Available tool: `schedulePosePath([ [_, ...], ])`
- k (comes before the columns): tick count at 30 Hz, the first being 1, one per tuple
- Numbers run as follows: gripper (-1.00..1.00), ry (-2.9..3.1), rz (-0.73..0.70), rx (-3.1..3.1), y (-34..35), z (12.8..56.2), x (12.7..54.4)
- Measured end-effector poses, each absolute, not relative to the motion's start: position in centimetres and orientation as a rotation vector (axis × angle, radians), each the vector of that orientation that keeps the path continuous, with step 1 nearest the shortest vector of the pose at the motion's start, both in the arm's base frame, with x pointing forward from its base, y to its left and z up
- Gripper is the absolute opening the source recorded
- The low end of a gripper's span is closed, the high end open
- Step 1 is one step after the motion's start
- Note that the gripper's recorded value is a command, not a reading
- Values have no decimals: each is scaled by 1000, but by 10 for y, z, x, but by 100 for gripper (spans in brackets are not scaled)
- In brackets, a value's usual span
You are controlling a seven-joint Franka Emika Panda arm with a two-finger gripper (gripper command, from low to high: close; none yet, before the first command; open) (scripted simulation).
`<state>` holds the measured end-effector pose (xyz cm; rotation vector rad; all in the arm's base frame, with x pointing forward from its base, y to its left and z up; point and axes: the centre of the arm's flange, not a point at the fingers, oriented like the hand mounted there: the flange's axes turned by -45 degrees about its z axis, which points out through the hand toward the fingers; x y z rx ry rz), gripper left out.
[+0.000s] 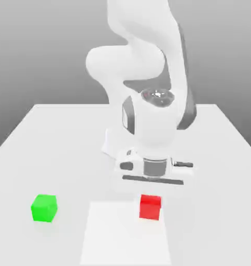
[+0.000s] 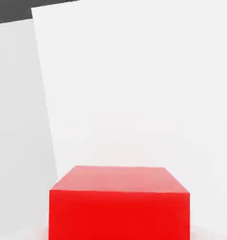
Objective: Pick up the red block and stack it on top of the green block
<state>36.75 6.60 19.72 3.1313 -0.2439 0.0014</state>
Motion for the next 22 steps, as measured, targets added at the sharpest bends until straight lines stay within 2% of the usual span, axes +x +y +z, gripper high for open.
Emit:
schedulePosePath([
  [3,-100,-411,3,3113,42,214,374],
  [7,-100,-1085,5,2946,-90,228,376],
  [12,-100,-1707,2,2637,-210,243,340],
  [18,-100,-1768,3,2599,-219,193,338],
  [19,100,-1769,2,2597,-219,185,338],
  [22,100,-1769,2,2597,-219,185,338],
])
